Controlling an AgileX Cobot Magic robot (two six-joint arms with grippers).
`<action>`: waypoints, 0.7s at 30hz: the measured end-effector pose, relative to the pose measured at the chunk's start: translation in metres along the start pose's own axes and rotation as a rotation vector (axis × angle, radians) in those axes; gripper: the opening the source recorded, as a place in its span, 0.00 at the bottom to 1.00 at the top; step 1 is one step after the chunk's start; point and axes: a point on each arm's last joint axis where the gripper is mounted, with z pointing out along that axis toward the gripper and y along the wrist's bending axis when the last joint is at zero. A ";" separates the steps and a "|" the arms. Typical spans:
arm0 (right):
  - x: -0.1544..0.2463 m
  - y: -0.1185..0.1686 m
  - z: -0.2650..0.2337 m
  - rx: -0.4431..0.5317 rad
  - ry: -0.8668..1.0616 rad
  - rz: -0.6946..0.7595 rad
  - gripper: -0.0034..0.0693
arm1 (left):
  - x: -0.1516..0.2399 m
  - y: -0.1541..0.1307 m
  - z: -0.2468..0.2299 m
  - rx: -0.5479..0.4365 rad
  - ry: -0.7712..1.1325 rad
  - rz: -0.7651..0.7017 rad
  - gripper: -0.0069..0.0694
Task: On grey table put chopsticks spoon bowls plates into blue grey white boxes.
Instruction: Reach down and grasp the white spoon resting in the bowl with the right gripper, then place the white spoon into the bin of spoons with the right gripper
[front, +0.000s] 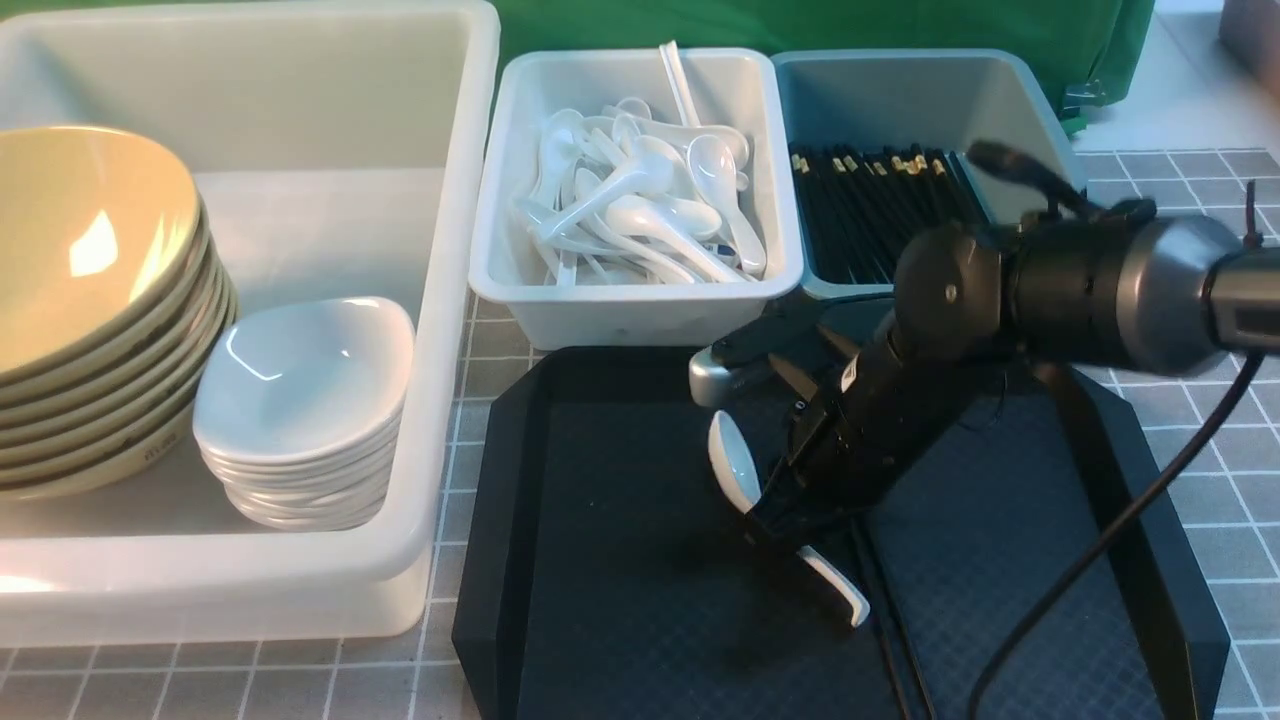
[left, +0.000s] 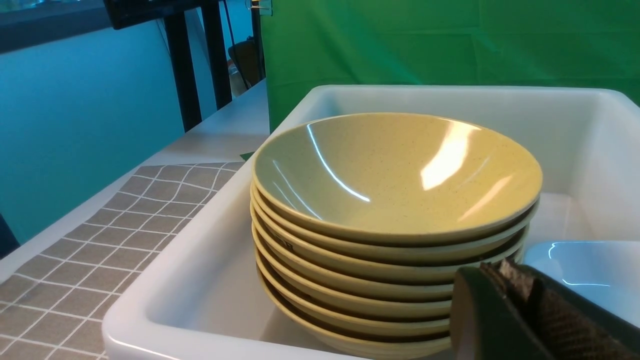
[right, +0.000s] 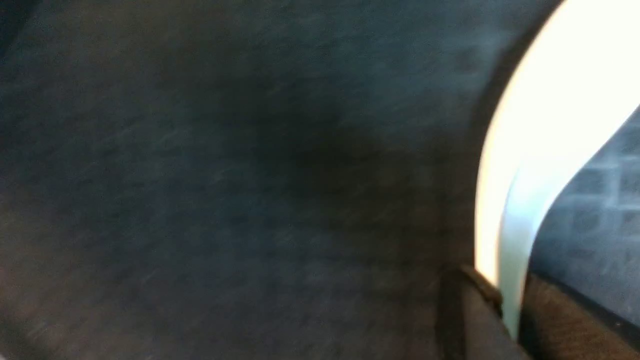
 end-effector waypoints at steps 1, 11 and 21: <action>-0.005 0.003 -0.011 -0.006 -0.008 -0.023 0.25 | 0.000 0.000 0.000 0.000 0.000 0.000 0.08; -0.114 0.010 -0.130 0.194 -0.739 -0.191 0.25 | 0.000 0.000 0.000 0.000 0.000 0.000 0.08; -0.140 -0.048 -0.075 0.114 -0.546 0.056 0.65 | 0.000 0.000 0.000 0.000 0.000 0.002 0.08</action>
